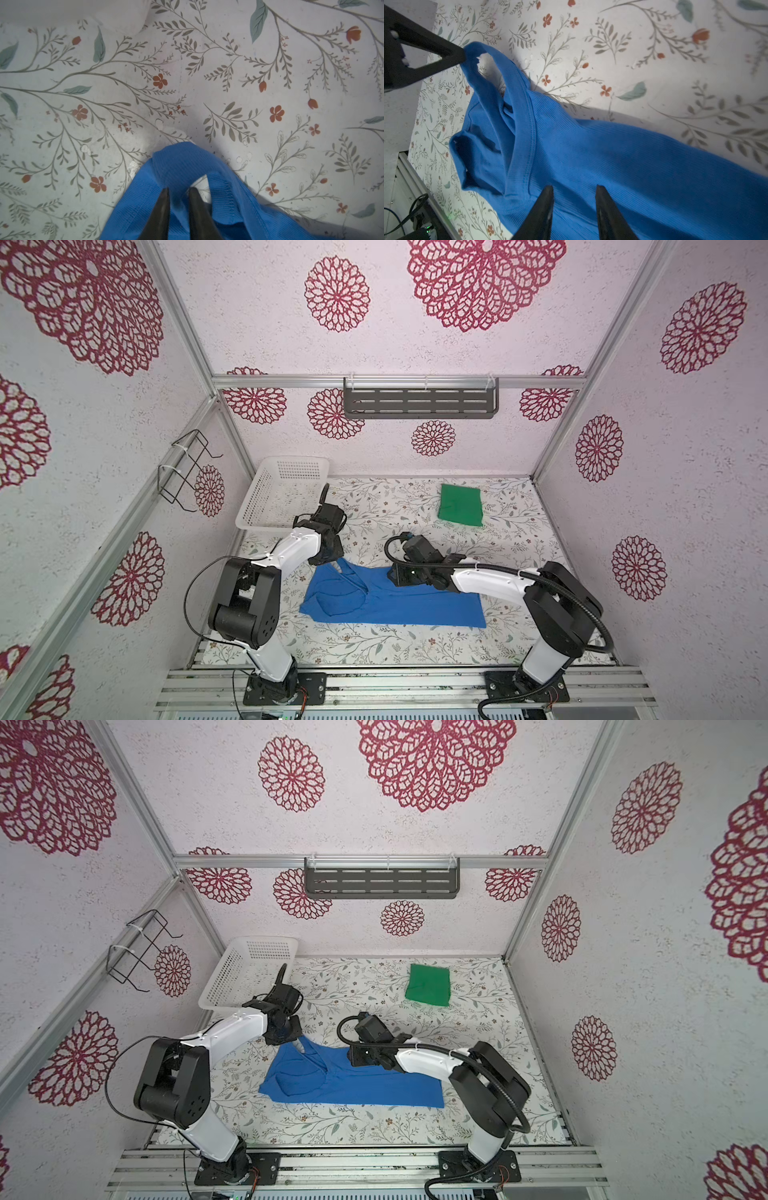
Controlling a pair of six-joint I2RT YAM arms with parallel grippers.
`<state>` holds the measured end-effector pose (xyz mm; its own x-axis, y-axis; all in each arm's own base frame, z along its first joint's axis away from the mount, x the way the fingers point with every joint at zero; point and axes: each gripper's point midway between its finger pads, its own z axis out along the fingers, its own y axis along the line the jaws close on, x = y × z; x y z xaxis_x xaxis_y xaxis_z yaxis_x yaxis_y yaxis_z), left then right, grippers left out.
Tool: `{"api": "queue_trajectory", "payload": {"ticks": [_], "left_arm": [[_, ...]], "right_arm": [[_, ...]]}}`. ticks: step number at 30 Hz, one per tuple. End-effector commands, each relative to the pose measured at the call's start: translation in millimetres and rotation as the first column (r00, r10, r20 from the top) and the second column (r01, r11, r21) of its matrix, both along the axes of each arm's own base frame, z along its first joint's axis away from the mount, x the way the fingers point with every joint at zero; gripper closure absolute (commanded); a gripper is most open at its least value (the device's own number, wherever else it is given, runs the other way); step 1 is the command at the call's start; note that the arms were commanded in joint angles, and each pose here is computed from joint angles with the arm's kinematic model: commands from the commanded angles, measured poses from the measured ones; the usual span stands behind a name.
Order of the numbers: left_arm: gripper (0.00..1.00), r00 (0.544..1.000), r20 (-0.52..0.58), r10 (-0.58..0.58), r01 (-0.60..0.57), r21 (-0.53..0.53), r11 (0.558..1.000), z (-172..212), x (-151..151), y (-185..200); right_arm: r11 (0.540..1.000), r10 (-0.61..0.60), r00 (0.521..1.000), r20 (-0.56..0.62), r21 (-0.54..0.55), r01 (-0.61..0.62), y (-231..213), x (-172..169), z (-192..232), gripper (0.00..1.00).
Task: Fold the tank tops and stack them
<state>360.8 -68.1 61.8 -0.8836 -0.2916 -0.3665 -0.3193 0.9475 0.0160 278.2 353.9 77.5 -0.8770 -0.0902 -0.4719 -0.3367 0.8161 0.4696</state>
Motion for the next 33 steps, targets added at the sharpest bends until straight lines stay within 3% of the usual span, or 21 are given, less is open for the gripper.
{"api": "queue_trajectory", "payload": {"ticks": [1,5,8,17,25,27,33], "left_arm": [[0.72,1.000,-0.014,-0.003,0.003,0.021,1.000,-9,2,6],[0.86,1.000,-0.021,0.005,-0.004,0.024,1.000,-14,3,8],[1.00,1.000,-0.018,0.023,-0.023,0.026,0.999,-15,-3,13],[1.00,0.989,0.082,0.120,-0.122,0.024,0.992,2,-36,35],[1.00,0.970,0.081,0.228,-0.227,-0.014,0.974,-26,-61,63],[0.96,0.973,0.071,0.220,-0.219,-0.017,0.976,-26,-60,61],[0.52,0.967,0.144,0.211,-0.205,-0.061,0.977,-1,-57,58]], "right_arm": [[0.996,0.004,0.999,0.036,0.085,-0.007,27,10,19,0.63],[0.993,0.029,1.000,0.007,0.116,-0.030,48,6,8,0.81],[0.992,0.059,0.998,-0.015,0.114,-0.057,61,-2,-1,0.89],[0.988,0.131,0.991,-0.040,0.089,-0.127,83,-40,-17,0.91],[0.992,0.110,0.990,-0.090,0.078,-0.103,83,-51,-60,0.92],[0.991,0.111,0.991,-0.079,0.088,-0.104,84,-50,-53,0.91],[0.987,0.117,0.993,0.032,0.107,-0.120,81,-41,7,0.87]]}}
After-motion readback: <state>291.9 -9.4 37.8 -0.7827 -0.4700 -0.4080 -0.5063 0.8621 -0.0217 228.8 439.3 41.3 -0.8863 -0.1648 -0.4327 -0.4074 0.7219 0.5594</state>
